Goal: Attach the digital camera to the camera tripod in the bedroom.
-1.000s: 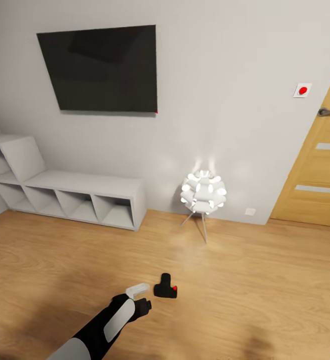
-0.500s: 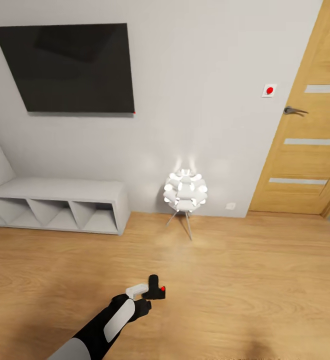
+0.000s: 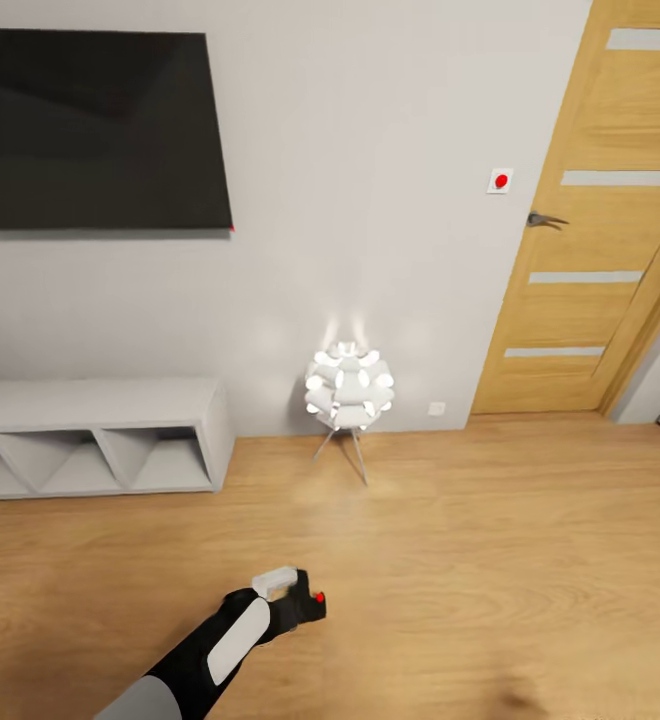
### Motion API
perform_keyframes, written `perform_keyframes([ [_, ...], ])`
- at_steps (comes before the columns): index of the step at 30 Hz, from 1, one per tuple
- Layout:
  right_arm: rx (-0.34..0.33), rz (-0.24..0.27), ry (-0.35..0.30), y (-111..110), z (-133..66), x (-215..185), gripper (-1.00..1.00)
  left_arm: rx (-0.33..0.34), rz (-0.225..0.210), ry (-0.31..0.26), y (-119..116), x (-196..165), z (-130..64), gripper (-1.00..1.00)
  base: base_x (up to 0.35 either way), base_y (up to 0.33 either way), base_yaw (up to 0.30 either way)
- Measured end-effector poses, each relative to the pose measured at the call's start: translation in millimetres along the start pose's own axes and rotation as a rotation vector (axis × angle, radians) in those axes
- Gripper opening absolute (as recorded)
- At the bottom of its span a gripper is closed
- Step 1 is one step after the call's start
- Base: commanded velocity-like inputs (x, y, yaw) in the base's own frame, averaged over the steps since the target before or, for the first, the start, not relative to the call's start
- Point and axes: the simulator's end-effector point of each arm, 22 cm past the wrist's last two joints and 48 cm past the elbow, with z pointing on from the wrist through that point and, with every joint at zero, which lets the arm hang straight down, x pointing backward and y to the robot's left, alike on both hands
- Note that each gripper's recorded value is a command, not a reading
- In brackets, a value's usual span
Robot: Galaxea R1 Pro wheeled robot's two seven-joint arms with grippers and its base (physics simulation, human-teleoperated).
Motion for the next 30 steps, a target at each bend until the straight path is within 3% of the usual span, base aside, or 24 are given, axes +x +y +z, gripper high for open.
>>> perform_keyframes([
  [30,-0.003,0.0,-0.001,1.2,0.0,0.4,1.0,0.0,0.001,0.002,-0.9,0.6,0.0,1.0,0.04,0.042,-0.262],
])
